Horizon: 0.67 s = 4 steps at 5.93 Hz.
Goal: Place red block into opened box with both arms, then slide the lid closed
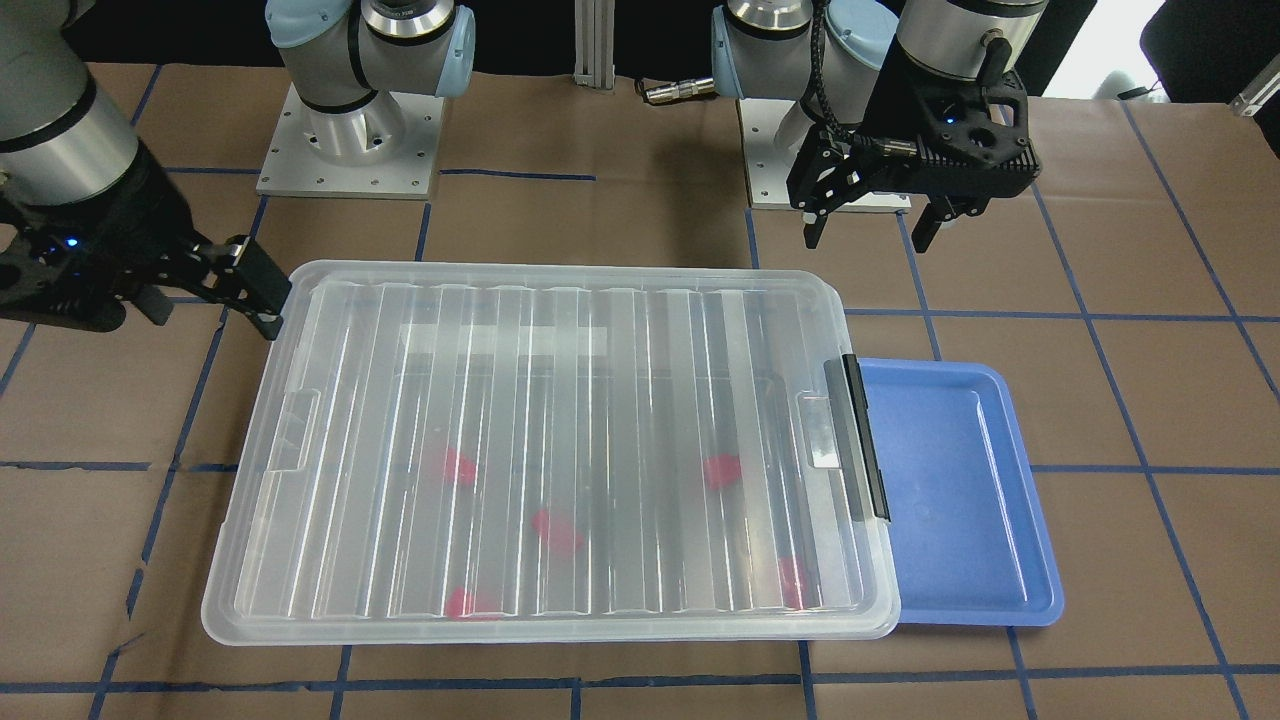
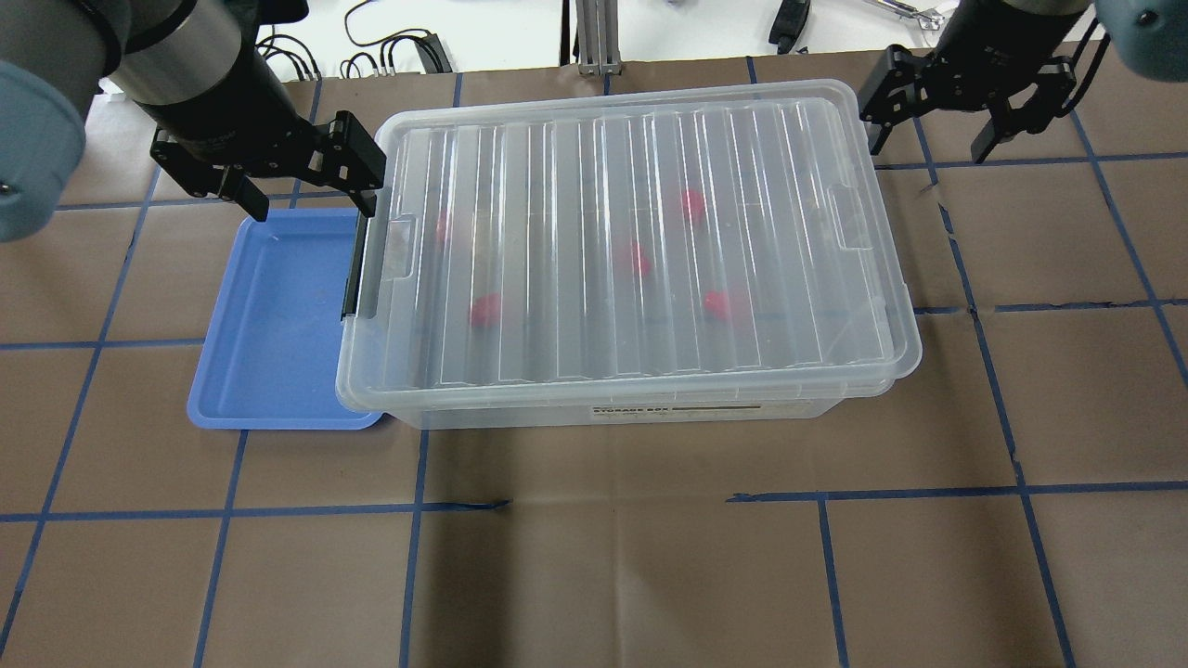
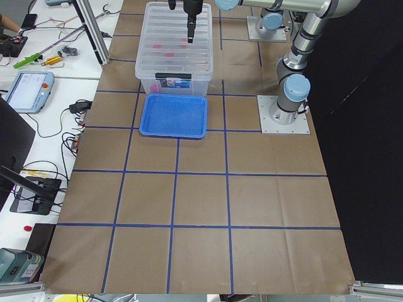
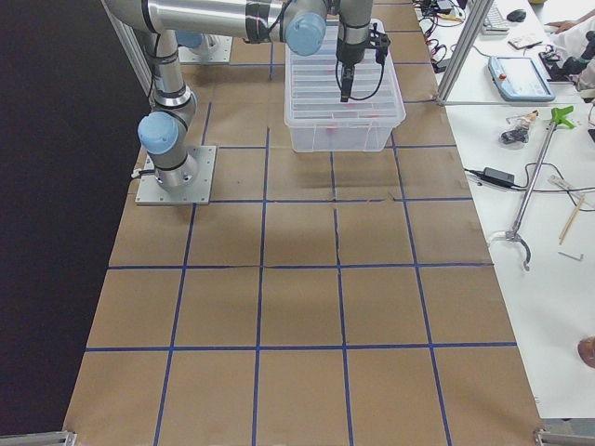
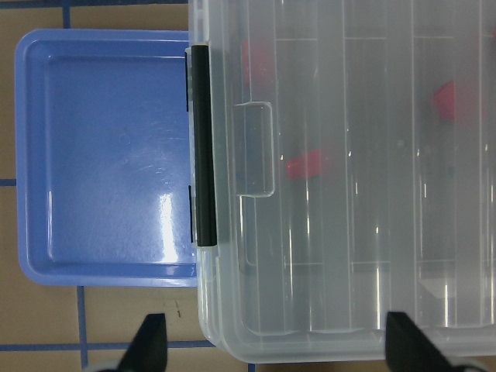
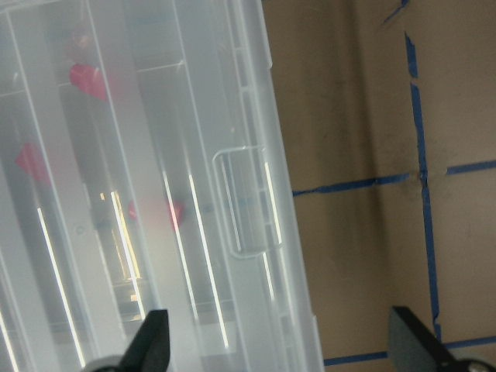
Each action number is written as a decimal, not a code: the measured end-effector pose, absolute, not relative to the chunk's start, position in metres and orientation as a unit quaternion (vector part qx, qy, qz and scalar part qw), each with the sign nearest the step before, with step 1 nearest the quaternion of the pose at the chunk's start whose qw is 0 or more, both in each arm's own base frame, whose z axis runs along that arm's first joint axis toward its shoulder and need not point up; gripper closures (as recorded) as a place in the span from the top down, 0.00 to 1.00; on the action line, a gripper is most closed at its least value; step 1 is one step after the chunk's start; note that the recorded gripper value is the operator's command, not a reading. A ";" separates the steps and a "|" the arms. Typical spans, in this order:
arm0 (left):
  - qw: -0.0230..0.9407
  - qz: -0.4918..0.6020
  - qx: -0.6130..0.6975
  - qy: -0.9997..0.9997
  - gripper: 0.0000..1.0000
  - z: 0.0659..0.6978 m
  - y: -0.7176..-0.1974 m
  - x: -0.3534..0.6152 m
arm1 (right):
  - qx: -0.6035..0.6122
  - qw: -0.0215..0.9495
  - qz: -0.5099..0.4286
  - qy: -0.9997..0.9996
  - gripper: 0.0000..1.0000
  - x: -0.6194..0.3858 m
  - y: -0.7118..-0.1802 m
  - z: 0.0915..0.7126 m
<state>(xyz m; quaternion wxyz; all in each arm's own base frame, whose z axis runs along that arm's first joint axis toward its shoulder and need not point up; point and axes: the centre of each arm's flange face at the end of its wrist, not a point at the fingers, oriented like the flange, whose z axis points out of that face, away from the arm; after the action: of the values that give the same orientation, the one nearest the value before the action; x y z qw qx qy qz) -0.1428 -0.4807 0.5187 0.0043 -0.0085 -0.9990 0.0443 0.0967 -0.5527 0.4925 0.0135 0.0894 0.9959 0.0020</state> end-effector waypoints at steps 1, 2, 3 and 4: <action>0.004 0.044 -0.009 -0.999 0.98 0.519 -0.480 -0.143 | 0.103 0.013 0.016 0.994 1.00 0.117 -0.544 0.504; 0.004 0.044 -0.010 -0.999 0.98 0.519 -0.480 -0.143 | 0.105 0.011 0.027 0.994 1.00 0.125 -0.537 0.508; 0.005 0.044 -0.010 -0.999 0.98 0.519 -0.480 -0.143 | 0.104 0.009 0.031 0.994 1.00 0.126 -0.533 0.509; 0.005 0.045 -0.010 -0.999 0.98 0.519 -0.480 -0.143 | 0.103 0.007 0.033 0.994 1.00 0.126 -0.532 0.508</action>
<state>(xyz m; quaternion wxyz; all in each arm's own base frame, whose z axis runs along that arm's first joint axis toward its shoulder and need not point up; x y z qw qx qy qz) -0.1430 -0.4802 0.5193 0.0047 -0.0101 -0.9989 0.0448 0.1256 -0.5321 0.5081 0.0067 0.1025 0.9942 0.0328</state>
